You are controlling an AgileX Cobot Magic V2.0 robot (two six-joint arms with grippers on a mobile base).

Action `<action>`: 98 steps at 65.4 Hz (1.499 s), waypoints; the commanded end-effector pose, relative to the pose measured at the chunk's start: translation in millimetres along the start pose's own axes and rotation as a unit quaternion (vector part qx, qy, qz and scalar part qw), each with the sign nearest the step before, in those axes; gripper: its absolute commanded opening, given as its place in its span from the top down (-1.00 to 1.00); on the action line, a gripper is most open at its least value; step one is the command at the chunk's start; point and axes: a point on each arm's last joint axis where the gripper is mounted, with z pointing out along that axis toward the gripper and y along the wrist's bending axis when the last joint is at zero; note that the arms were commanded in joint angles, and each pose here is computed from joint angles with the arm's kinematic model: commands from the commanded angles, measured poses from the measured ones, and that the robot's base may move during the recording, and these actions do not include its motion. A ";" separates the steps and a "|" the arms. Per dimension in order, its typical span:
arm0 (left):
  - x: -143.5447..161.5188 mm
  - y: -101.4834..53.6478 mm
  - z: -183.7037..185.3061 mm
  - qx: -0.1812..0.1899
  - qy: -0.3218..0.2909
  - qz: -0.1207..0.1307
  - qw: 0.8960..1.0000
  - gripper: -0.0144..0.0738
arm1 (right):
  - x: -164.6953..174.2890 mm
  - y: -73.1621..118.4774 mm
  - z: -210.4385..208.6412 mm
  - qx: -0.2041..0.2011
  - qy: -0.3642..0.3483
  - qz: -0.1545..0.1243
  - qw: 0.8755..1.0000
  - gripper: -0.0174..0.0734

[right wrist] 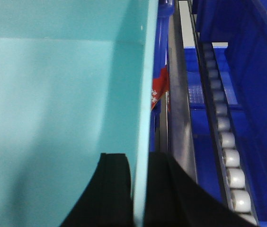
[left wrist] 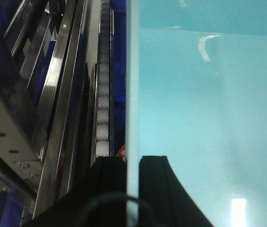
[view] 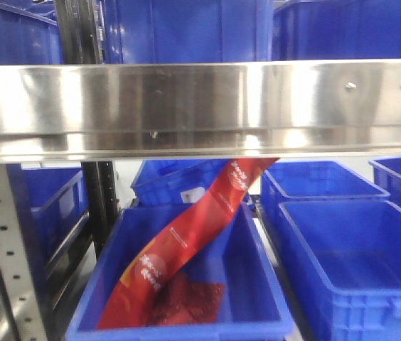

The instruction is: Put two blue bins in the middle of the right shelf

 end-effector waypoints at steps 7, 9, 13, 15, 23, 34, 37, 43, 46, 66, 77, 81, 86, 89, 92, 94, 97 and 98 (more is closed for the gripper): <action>-17.6 -12.5 -14.5 0.074 -0.092 -0.020 0.993 0.93 | -8.8 9.9 -12.1 -0.053 -0.046 0.011 0.998 0.96; -17.6 -12.5 -14.5 0.074 -0.092 -0.020 0.993 0.93 | -8.8 9.9 -12.1 -0.053 -0.046 0.011 0.998 0.96; -17.6 -12.5 -14.5 0.074 -0.092 -0.020 0.993 0.93 | -8.8 9.9 -12.1 -0.053 -0.046 0.011 0.998 0.96; -17.6 -12.5 -14.5 0.074 -0.092 -0.020 0.993 0.93 | -8.8 9.9 -12.1 -0.053 -0.046 0.011 0.998 0.96; -17.6 -12.5 -14.5 0.074 -0.092 -0.020 0.993 0.93 | -8.8 9.9 -12.1 -0.053 -0.046 0.011 0.998 0.96; -17.6 -12.5 -14.5 0.074 -0.092 -0.020 0.993 0.93 | -8.8 9.9 -12.1 -0.053 -0.046 0.011 0.998 0.96; -17.6 -12.5 -14.5 0.074 -0.092 -0.020 0.993 0.93 | -8.8 9.9 -12.1 -0.053 -0.046 0.011 0.998 0.96; -17.6 -12.5 -14.5 0.074 -0.092 -0.020 0.993 0.93 | -8.8 9.9 -12.1 -0.053 -0.046 0.011 0.998 0.96; -17.6 -12.5 -14.5 0.074 -0.092 -0.020 0.993 0.93 | -8.8 9.9 -12.1 -0.053 -0.046 0.011 0.998 0.96; -17.6 -12.5 -14.5 0.074 -0.092 -0.020 0.993 0.93 | -8.8 9.9 -12.1 -0.053 -0.046 0.011 0.998 0.96; -17.6 -12.5 -14.5 0.074 -0.092 -0.020 0.993 0.93 | -8.8 9.9 -12.1 -0.053 -0.046 0.011 0.998 0.96; -17.6 -12.5 -14.5 0.074 -0.092 -0.020 0.993 0.93 | -8.8 9.9 -12.1 -0.053 -0.046 0.011 0.998 0.96; -17.6 -12.5 -14.5 0.074 -0.092 -0.020 0.993 0.93 | -8.8 9.9 -12.1 -0.053 -0.046 0.011 0.998 0.96; -17.6 -12.5 -14.5 0.074 -0.092 -0.020 0.993 0.93 | -8.8 9.9 -12.1 -0.053 -0.046 0.011 0.998 0.96; -17.6 -12.5 -14.5 0.074 -0.092 -0.020 0.993 0.93 | -8.8 9.9 -12.1 -0.053 -0.046 0.011 0.998 0.96; -17.6 -12.5 -14.5 0.074 -0.092 -0.020 0.993 0.93 | -8.8 9.9 -12.1 -0.053 -0.046 0.011 0.998 0.96; -17.6 -12.5 -14.5 0.074 -0.092 -0.020 0.993 0.93 | -8.8 9.9 -12.1 -0.053 -0.046 0.011 0.998 0.96; -17.6 -12.5 -14.5 0.074 -0.092 -0.020 0.993 0.93 | -8.8 9.9 -12.1 -0.053 -0.046 0.011 0.998 0.96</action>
